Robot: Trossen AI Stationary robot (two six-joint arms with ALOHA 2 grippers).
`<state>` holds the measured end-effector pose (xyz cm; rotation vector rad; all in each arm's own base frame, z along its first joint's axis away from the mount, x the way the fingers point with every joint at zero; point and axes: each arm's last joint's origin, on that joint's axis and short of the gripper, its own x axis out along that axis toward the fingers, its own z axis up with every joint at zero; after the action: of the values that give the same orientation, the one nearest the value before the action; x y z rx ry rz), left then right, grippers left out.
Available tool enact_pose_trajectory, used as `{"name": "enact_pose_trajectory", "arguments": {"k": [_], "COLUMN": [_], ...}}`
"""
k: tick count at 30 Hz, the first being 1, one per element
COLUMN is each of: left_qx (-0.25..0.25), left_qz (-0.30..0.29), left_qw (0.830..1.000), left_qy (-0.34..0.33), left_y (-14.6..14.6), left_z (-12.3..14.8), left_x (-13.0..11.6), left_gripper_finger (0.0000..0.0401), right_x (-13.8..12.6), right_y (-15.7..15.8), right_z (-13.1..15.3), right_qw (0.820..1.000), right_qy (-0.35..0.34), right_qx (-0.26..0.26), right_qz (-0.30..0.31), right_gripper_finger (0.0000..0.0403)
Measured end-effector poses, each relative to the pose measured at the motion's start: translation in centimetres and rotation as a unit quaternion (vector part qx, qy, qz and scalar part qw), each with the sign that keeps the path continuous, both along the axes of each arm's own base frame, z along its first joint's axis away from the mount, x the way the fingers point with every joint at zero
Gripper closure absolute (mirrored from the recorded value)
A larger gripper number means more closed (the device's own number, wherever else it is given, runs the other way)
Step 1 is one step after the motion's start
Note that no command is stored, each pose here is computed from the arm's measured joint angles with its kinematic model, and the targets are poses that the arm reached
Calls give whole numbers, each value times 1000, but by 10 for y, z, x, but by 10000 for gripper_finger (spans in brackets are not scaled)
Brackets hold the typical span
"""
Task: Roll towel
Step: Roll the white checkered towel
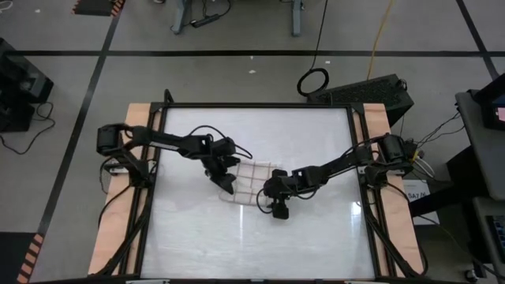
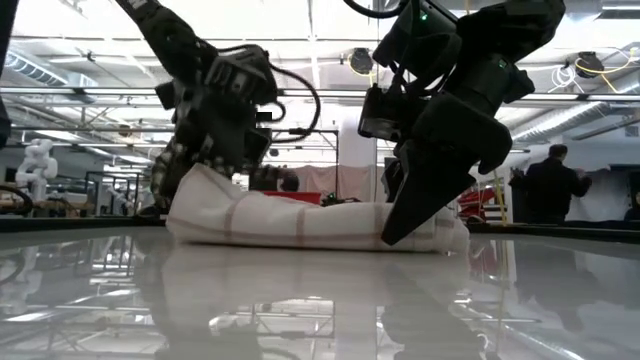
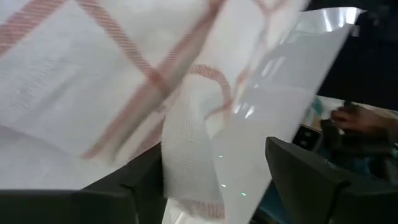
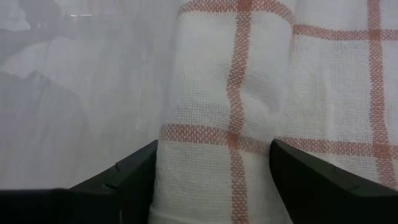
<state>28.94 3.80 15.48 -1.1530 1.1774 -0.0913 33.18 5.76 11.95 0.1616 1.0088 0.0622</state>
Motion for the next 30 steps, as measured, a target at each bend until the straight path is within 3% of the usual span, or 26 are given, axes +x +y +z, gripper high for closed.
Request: {"name": "enact_pose_trajectory", "arguments": {"k": [6, 13, 16, 19, 22, 26, 28, 30], "left_qx": [22, 112, 140, 209, 286, 400, 426, 422], "left_qz": [-16, -34, -60, -130, -205, -251, -264, -253], "left_qw": [998, 993, 986, 957, 907, 849, 838, 849], "left_qy": [-51, -13, -68, -157, -233, -238, -217, -190], "left_y": [-1, 7, 3, -17, -45, -78, -87, -89], "left_z": [31, 48, 61, 73, 79, 73, 65, 55], "left_x": [-13, -46, -49, -43, -37, -31, -29, -25], "left_gripper_finger": [143, 143, 143, 143, 143, 140, 133, 124], "right_x": [0, 0, 0, 0, 0, 0, 0, 0], "right_y": [-1, -1, -1, -1, -1, -1, -1, -1], "right_z": [0, -1, -1, -1, -1, -1, -1, -1], "right_qw": [1000, 1000, 1000, 1000, 1000, 1000, 1000, 1000], "right_qy": [1, 2, 2, 2, 2, 3, 3, 3], "right_qx": [-1, -2, -2, -2, -2, -2, -2, -2], "right_qz": [-1, 1, -1, -1, -2, -2, -3, -3], "right_gripper_finger": [122, 122, 122, 122, 122, 122, 122, 122]}}
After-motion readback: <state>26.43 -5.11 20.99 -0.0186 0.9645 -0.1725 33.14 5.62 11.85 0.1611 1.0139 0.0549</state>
